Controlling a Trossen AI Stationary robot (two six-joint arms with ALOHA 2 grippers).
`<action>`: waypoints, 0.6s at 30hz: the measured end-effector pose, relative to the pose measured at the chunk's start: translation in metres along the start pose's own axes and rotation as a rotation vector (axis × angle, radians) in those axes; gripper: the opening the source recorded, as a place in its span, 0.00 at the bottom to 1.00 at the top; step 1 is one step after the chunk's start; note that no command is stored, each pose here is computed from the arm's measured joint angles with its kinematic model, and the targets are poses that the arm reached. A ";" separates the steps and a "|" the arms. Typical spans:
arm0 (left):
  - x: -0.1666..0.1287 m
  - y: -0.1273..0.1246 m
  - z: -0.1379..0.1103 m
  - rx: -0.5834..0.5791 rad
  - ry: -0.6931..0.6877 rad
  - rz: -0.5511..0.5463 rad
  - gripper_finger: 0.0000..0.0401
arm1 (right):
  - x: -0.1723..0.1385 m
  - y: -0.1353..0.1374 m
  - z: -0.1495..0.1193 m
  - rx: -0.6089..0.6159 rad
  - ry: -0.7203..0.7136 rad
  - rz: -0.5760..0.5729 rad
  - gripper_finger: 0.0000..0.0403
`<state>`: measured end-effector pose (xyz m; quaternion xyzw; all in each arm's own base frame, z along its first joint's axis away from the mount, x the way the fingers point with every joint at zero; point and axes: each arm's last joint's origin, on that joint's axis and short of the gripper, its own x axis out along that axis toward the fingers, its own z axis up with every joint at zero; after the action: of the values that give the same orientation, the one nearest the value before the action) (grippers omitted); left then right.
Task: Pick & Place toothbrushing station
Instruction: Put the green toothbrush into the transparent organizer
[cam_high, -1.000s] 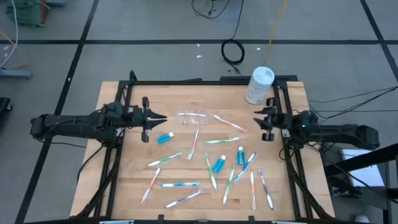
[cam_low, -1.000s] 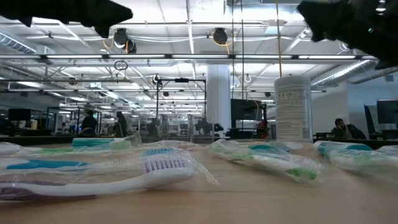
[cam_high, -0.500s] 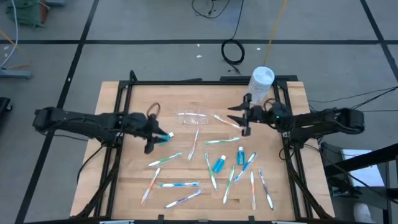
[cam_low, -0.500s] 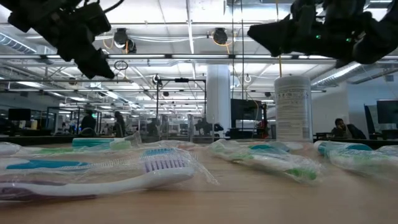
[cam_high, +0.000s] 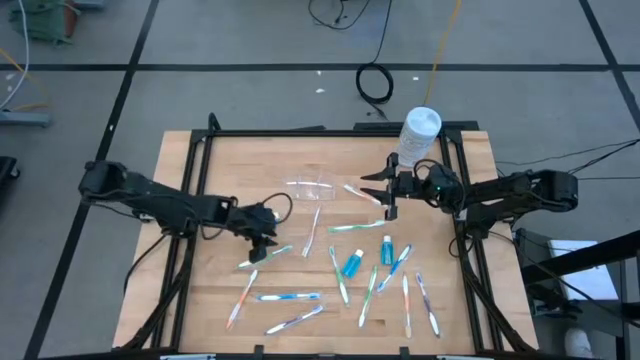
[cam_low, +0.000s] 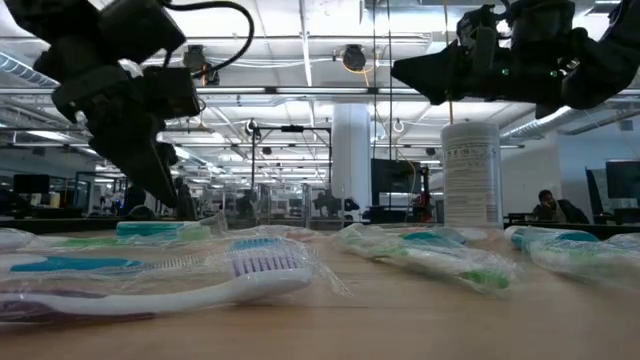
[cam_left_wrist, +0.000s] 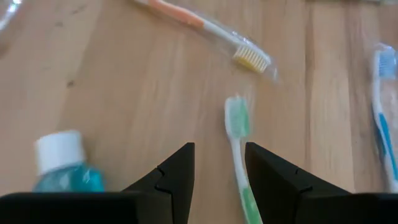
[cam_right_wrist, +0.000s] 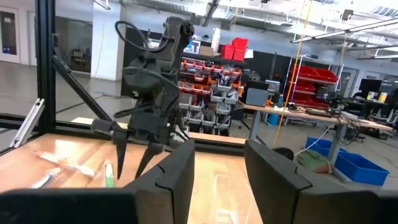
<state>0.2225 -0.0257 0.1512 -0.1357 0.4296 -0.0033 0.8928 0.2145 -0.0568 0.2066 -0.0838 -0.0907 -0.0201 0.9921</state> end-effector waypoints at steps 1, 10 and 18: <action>0.005 0.000 0.000 -0.010 0.001 -0.005 0.37 | 0.000 0.000 0.000 0.000 -0.001 0.000 0.33; 0.029 -0.001 -0.009 -0.031 0.087 -0.063 0.37 | 0.000 0.000 0.000 0.000 -0.001 0.000 0.33; 0.018 -0.005 0.000 -0.066 0.020 -0.115 0.37 | 0.000 0.000 0.000 0.001 0.004 0.001 0.33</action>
<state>0.2345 -0.0331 0.1382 -0.1895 0.4299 -0.0415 0.8818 0.2146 -0.0568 0.2064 -0.0832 -0.0889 -0.0198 0.9924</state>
